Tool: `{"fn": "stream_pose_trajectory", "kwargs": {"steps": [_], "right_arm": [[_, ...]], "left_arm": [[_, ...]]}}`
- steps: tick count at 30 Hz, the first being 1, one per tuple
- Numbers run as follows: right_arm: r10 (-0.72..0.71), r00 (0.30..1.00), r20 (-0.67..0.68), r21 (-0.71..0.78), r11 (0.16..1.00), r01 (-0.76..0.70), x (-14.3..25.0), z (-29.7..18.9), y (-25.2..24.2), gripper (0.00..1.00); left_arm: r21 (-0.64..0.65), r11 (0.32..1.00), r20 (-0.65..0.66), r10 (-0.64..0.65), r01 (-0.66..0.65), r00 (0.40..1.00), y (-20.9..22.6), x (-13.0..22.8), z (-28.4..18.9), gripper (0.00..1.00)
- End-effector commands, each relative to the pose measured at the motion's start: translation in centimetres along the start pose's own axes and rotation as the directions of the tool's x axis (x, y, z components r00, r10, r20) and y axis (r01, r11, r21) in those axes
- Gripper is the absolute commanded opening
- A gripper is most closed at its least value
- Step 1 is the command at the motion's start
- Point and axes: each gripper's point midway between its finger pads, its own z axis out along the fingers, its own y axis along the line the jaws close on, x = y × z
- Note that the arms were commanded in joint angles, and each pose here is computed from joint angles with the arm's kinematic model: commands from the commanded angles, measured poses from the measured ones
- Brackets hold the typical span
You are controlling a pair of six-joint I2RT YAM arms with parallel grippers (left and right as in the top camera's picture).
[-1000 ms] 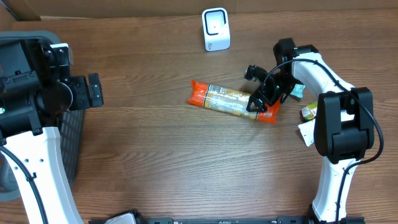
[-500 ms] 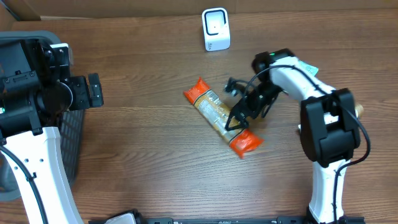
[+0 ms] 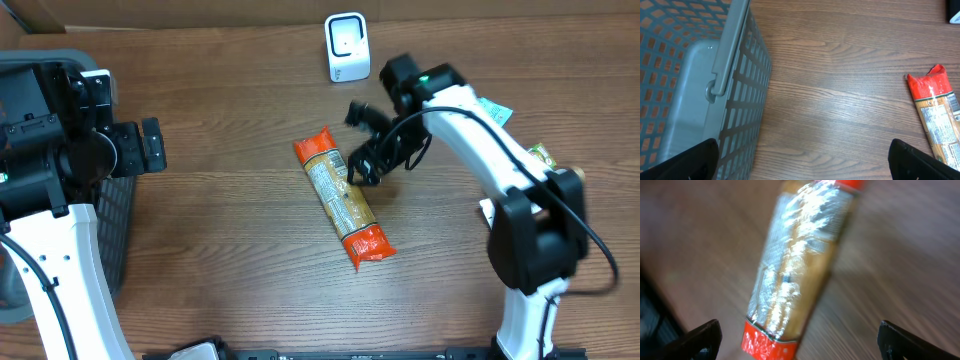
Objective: Scan the item barcode
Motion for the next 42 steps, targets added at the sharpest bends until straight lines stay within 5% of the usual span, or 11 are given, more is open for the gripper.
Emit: {"fn": "stream_pose_trajectory", "kwargs": {"steps": [1,8,22,33,42], "right_arm": [[0.268,0.950,0.159,0.303,0.903,-0.305,-0.5,-6.2,-3.0,1.00],[0.416,0.898,0.142,0.407,0.803,-0.436,2.6,-6.1,-4.2,1.00],[0.344,0.929,0.133,0.522,0.772,-0.361,2.8,-1.8,-3.8,1.00],[0.291,0.957,0.008,0.198,0.937,-0.287,3.1,3.5,1.7,1.00],[0.273,0.960,-0.063,0.171,0.951,-0.259,7.0,7.8,0.9,0.99]], "left_arm": [[-0.003,1.000,0.008,0.018,-0.018,1.000,0.0,-0.2,-0.2,0.99],[-0.003,1.000,0.008,0.018,-0.018,1.000,0.0,-0.2,-0.2,1.00],[-0.003,1.000,0.008,0.018,-0.018,1.000,0.0,-0.2,-0.2,1.00],[-0.003,1.000,0.008,0.018,-0.018,1.000,0.0,-0.2,-0.2,1.00],[-0.003,1.000,0.008,0.018,-0.018,1.000,0.0,-0.2,-0.2,0.99]]}}
